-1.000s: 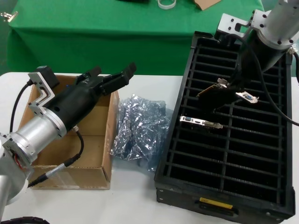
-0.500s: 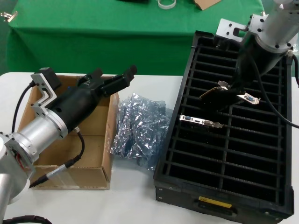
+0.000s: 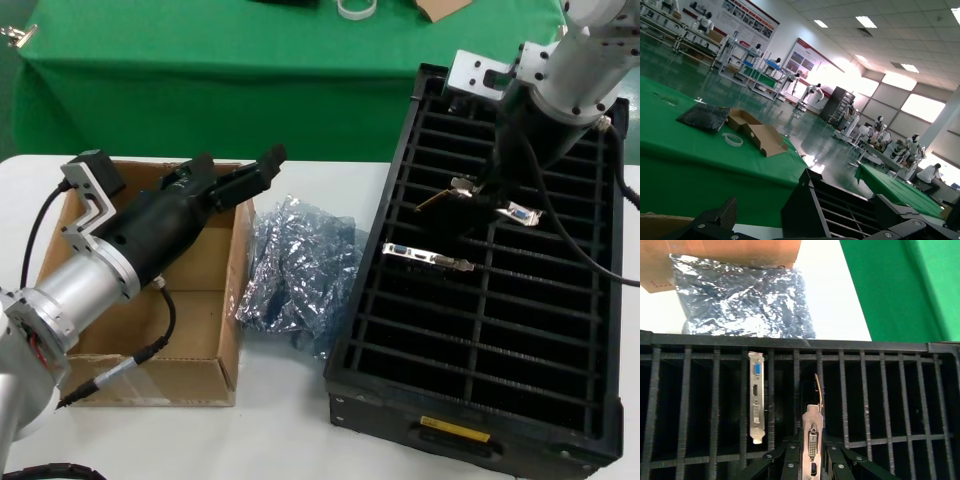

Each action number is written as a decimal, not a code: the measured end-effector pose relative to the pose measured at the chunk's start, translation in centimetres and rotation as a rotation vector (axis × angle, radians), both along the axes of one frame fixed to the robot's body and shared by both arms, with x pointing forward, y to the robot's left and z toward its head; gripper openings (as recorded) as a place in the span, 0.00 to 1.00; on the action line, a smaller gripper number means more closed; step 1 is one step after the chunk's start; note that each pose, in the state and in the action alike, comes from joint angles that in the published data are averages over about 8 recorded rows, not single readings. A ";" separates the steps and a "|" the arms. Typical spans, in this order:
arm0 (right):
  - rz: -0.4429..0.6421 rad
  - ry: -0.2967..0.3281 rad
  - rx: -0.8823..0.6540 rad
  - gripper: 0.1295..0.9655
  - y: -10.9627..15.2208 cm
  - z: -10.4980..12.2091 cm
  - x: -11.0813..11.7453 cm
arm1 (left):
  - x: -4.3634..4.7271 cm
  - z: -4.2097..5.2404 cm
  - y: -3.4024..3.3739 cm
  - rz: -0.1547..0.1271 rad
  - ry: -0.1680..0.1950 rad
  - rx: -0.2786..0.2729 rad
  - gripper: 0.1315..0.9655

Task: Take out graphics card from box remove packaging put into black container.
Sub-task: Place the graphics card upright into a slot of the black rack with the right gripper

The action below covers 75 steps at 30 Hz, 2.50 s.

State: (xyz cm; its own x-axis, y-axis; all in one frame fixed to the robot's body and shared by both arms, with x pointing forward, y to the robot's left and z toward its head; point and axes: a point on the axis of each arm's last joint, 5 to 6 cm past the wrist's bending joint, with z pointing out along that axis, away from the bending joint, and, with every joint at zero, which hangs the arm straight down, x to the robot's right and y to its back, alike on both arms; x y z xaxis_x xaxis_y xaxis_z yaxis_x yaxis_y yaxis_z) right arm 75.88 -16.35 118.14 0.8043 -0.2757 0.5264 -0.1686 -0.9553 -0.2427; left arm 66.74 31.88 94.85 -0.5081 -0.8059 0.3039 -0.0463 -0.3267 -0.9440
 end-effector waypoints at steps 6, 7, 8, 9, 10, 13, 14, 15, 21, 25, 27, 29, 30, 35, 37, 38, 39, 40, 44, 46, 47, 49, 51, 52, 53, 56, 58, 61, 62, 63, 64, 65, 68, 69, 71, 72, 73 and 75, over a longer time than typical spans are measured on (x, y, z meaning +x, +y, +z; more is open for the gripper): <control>-0.003 0.013 0.000 0.07 0.2 -0.6 0.0 | 0.19 -0.16 0.40 0.008 0.005 -0.001 1.00; -0.004 0.012 0.000 0.07 0.2 -0.7 0.0 | 0.22 -0.18 0.46 0.009 0.006 -0.002 1.00; -0.005 0.010 -0.001 0.07 0.2 -0.7 0.1 | 0.26 -0.19 0.51 0.010 0.006 -0.002 1.00; -0.005 0.007 -0.003 0.07 0.2 -0.8 0.1 | 0.30 -0.20 0.56 0.011 0.006 -0.002 1.00; -0.006 0.003 -0.004 0.07 0.2 -0.9 0.1 | 0.34 -0.22 0.61 0.012 0.007 -0.003 1.00; -0.006 -0.010 -0.010 0.07 0.2 -0.9 0.2 | 0.45 -0.25 0.73 0.014 0.008 -0.003 1.00; -0.005 -0.015 -0.013 0.07 0.2 -0.9 0.2 | 0.49 -0.27 0.75 0.014 0.009 -0.003 1.00; -0.005 -0.021 -0.016 0.07 0.2 -0.9 0.2 | 0.53 -0.29 0.78 0.015 0.009 -0.002 1.00; 0.001 -0.053 -0.035 0.07 0.3 -0.8 0.4 | 0.67 -0.40 0.82 0.015 0.012 0.001 1.00; 0.007 -0.071 -0.044 0.08 0.3 -0.7 0.4 | 0.71 -0.47 0.78 0.014 0.014 0.004 1.00; 0.011 -0.078 -0.048 0.09 0.4 -0.7 0.4 | 0.72 -0.49 0.75 0.013 0.015 0.005 1.00; 0.014 -0.085 -0.052 0.10 0.4 -0.6 0.4 | 0.71 -0.52 0.73 0.013 0.015 0.007 1.00; 0.016 -0.089 -0.054 0.10 0.4 -0.6 0.4 | 0.71 -0.52 0.72 0.013 0.015 0.007 1.00; 0.023 -0.108 -0.067 0.15 0.5 -0.5 0.5 | 0.67 -0.55 0.66 0.013 0.015 0.009 1.00; 0.026 -0.116 -0.072 0.18 0.6 -0.4 0.5 | 0.66 -0.55 0.65 0.014 0.015 0.008 1.00; 0.028 -0.120 -0.074 0.19 0.6 -0.4 0.5 | 0.66 -0.55 0.64 0.014 0.015 0.008 1.00; 0.029 -0.124 -0.076 0.20 0.6 -0.4 0.5 | 0.65 -0.55 0.64 0.014 0.014 0.008 1.00; 0.031 -0.128 -0.078 0.22 0.6 -0.4 0.6 | 0.65 -0.55 0.64 0.015 0.014 0.008 1.00; 0.036 -0.144 -0.084 0.29 0.6 -0.4 0.6 | 0.64 -0.56 0.66 0.018 0.014 0.007 1.00; 0.038 -0.150 -0.086 0.34 0.6 -0.5 0.7 | 0.66 -0.57 0.69 0.020 0.014 0.007 1.00; 0.038 -0.153 -0.087 0.36 0.6 -0.5 0.7 | 0.67 -0.57 0.71 0.021 0.014 0.008 1.00; 0.038 -0.157 -0.088 0.41 0.6 -0.5 0.7 | 0.69 -0.58 0.75 0.022 0.014 0.008 1.00; 0.036 -0.160 -0.088 0.44 0.6 -0.6 0.7 | 0.72 -0.58 0.80 0.024 0.013 0.009 1.00; 0.035 -0.162 -0.087 0.47 0.5 -0.6 0.8 | 0.73 -0.58 0.83 0.024 0.013 0.010 1.00; 0.033 -0.164 -0.086 0.49 0.5 -0.6 0.8 | 0.75 -0.57 0.85 0.024 0.012 0.011 1.00; 0.028 -0.173 -0.076 0.58 0.4 -0.5 0.8 | 0.77 -0.52 0.90 0.023 0.010 0.013 1.00; 0.024 -0.180 -0.067 0.64 0.4 -0.5 0.9 | 0.77 -0.47 0.92 0.022 0.009 0.015 1.00; 0.019 -0.194 -0.046 0.64 0.3 -0.6 1.0 | 0.76 -0.41 0.94 0.018 0.006 0.017 1.00; 0.018 -0.199 -0.039 0.64 0.3 -0.6 1.0 | 0.76 -0.40 0.94 0.017 0.006 0.018 1.00; 0.017 -0.203 -0.033 0.63 0.3 -0.7 1.1 | 0.75 -0.39 0.95 0.016 0.005 0.019 1.00; 0.016 -0.208 -0.026 0.62 0.3 -0.8 1.1 | 0.75 -0.38 0.96 0.015 0.005 0.019 1.00; 0.015 -0.212 -0.020 0.62 0.2 -0.9 1.2 | 0.75 -0.38 0.97 0.014 0.005 0.021 1.00; 0.012 -0.219 -0.001 0.60 0.1 -1.3 1.3 | 0.77 -0.41 1.05 0.013 0.005 0.025 1.00; 0.011 -0.219 0.004 0.59 0.1 -1.5 1.3 | 0.78 -0.42 1.09 0.013 0.005 0.026 1.00; 0.007 -0.217 0.016 0.59 0.0 -1.9 1.4 | 0.81 -0.45 1.19 0.014 0.004 0.029 1.00; 0.005 -0.215 0.021 0.57 -0.1 -2.1 1.4 | 0.82 -0.46 1.24 0.015 0.004 0.031 1.00; 0.003 -0.213 0.027 0.56 -0.2 -2.4 1.5 | 0.83 -0.47 1.29 0.015 0.004 0.033 1.00; -0.001 -0.210 0.037 0.53 -0.3 -2.8 1.6 | 0.84 -0.50 1.41 0.016 0.003 0.036 1.00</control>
State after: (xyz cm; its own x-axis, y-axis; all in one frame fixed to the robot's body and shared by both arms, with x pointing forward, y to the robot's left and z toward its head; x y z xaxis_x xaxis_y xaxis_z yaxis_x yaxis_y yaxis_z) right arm 77.43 -16.64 115.34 0.6774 -0.2990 0.6721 -0.1116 -0.9448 -0.3079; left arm 67.58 33.29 94.36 -0.4939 -0.8246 0.2760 -0.0443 -0.2931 -0.9551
